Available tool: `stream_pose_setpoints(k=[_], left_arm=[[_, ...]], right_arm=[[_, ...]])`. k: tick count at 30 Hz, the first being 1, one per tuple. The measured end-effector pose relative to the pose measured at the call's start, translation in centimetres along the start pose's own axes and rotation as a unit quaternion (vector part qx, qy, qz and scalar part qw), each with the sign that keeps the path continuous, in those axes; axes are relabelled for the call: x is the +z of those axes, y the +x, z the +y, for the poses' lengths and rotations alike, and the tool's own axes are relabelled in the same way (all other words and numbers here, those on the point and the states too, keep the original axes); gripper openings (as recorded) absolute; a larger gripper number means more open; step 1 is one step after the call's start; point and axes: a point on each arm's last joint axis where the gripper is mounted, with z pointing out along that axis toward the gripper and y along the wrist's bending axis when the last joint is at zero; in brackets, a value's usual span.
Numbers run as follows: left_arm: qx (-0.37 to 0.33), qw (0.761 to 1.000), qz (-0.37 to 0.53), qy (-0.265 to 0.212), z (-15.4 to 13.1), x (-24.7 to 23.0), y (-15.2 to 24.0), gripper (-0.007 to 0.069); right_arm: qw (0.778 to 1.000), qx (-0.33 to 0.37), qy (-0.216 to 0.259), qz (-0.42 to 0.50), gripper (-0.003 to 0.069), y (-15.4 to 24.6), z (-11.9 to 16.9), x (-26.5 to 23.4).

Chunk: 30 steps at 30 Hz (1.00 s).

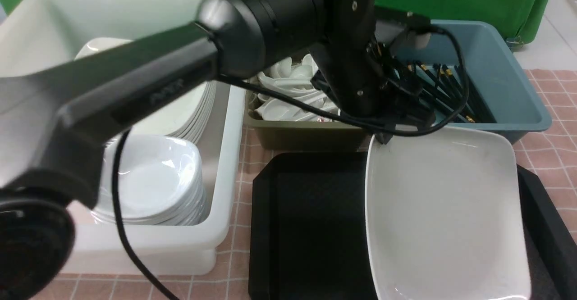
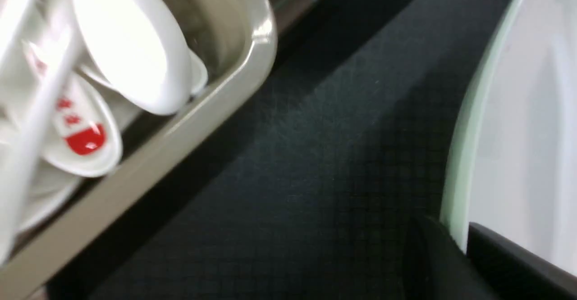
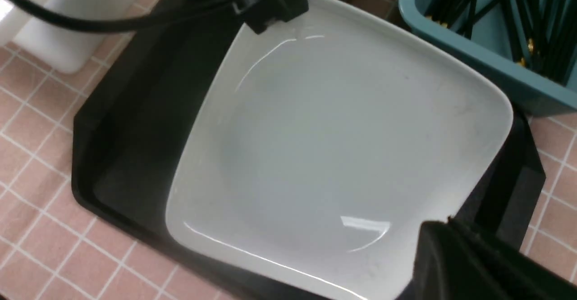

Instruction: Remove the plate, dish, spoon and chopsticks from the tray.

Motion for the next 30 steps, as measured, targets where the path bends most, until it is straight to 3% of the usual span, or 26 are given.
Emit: stream_pose_setpoints(k=[17, 30], left_arm=[[0.039, 0.996, -0.077, -0.038, -0.2, -9.1, -0.4, 0.0016], [0.056, 0.991, -0.098, -0.077, 0.3, -11.9, -0.6, 0.0016]], right_arm=[[0.997, 0.0, -0.057, -0.054, 0.0032, -1.1, 1.1, -0.5], [0.994, 0.001, -0.072, -0.085, 0.0032, -2.0, 1.5, -1.7]])
